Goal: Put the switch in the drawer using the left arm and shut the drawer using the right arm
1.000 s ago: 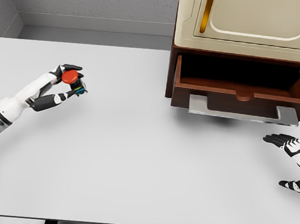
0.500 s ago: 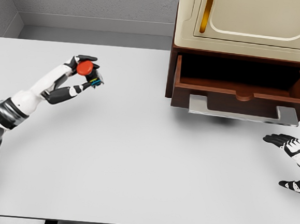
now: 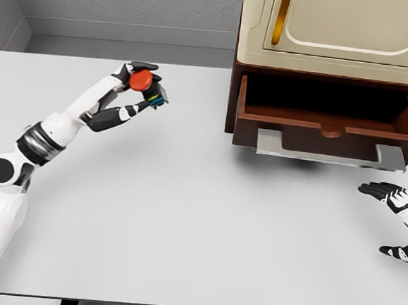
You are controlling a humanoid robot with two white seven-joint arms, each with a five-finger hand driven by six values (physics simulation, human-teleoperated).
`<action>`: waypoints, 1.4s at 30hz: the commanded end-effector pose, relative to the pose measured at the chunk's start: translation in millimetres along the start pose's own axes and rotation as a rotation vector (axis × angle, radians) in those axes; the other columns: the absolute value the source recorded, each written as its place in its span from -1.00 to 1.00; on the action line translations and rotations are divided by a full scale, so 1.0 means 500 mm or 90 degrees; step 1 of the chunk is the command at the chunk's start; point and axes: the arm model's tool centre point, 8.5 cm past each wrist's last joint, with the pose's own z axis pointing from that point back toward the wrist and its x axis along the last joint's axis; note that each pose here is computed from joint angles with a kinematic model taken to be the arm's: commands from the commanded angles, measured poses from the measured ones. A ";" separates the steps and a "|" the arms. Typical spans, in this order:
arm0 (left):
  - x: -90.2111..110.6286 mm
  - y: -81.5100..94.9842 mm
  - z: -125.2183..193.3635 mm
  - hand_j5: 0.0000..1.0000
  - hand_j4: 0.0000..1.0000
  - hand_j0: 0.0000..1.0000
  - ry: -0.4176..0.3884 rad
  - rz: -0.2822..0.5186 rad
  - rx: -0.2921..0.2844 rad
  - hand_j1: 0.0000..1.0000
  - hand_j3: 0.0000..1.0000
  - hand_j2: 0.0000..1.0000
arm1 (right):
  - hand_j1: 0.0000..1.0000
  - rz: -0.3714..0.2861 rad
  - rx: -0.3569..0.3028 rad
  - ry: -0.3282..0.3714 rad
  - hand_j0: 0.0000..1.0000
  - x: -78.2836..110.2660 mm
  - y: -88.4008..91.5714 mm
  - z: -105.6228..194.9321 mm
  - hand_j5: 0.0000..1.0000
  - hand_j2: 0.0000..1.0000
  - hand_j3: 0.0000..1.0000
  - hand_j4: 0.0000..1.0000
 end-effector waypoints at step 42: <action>0.123 -0.114 -0.279 -0.09 -0.09 -0.09 -0.074 -0.023 -0.061 -0.09 -0.09 -0.09 | 1.00 -0.003 -0.003 0.000 1.00 0.000 -0.001 0.000 1.00 1.00 1.00 1.00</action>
